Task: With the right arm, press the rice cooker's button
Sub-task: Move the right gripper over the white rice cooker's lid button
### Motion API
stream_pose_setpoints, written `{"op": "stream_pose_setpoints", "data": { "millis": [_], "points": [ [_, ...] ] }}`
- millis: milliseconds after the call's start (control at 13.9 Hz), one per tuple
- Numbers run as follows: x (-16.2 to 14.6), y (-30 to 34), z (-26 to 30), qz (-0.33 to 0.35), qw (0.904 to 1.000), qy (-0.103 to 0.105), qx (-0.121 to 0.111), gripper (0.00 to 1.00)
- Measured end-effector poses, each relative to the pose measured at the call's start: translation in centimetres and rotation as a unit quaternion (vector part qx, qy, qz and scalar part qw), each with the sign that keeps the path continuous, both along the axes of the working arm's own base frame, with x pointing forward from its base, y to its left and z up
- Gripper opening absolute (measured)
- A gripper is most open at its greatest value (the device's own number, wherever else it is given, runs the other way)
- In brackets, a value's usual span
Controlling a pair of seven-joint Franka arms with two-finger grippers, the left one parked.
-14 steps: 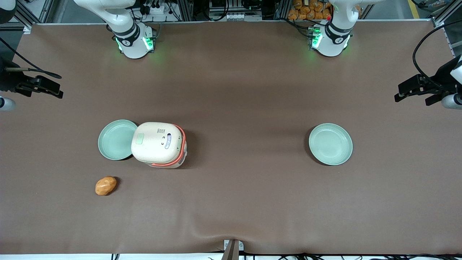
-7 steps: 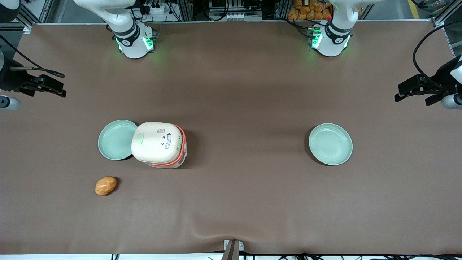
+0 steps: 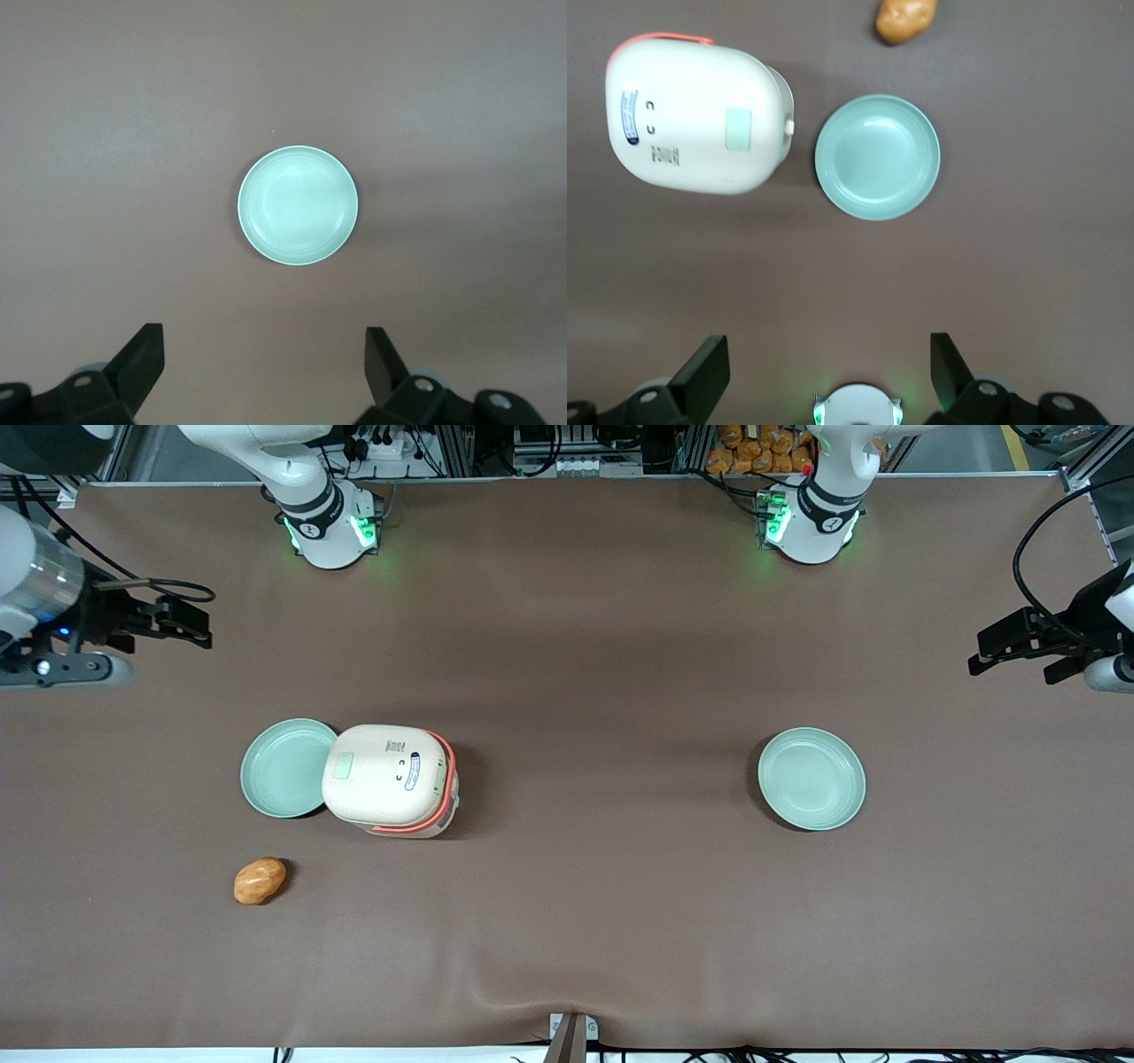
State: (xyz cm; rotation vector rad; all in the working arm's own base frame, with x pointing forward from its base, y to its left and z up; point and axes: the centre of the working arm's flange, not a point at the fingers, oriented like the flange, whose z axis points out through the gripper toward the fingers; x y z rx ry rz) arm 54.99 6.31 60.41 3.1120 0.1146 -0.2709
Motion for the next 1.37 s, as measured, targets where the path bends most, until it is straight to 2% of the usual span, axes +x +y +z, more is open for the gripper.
{"op": "stream_pose_setpoints", "data": {
  "millis": [289, 433, 505, 577, 866, 1010, 1082, 1227, 1371],
  "points": [
    [3.7, 3.2, -4.2, 0.023, 0.9992, -0.031, 0.004, 1.00],
    [5.5, 4.6, -6.8, 0.028, 0.9987, -0.043, 0.005, 0.96],
    [6.2, 5.0, -7.9, 0.028, 0.9985, -0.047, 0.005, 0.87],
    [6.7, 5.1, -9.0, 0.028, 0.9986, -0.046, 0.005, 0.74],
    [8.0, 5.4, -13.3, 0.027, 0.9994, -0.019, 0.001, 0.28],
    [8.2, 5.8, -14.9, 0.027, 0.9996, -0.006, 0.005, 0.09],
    [8.3, 6.3, -15.8, 0.023, 0.9997, 0.002, 0.012, 0.03],
    [8.5, 7.1, -17.4, 0.009, 0.9993, 0.017, 0.032, 0.01],
    [8.9, 7.5, -18.8, 0.000, 0.9990, 0.017, 0.042, 0.01]
  ]
}}
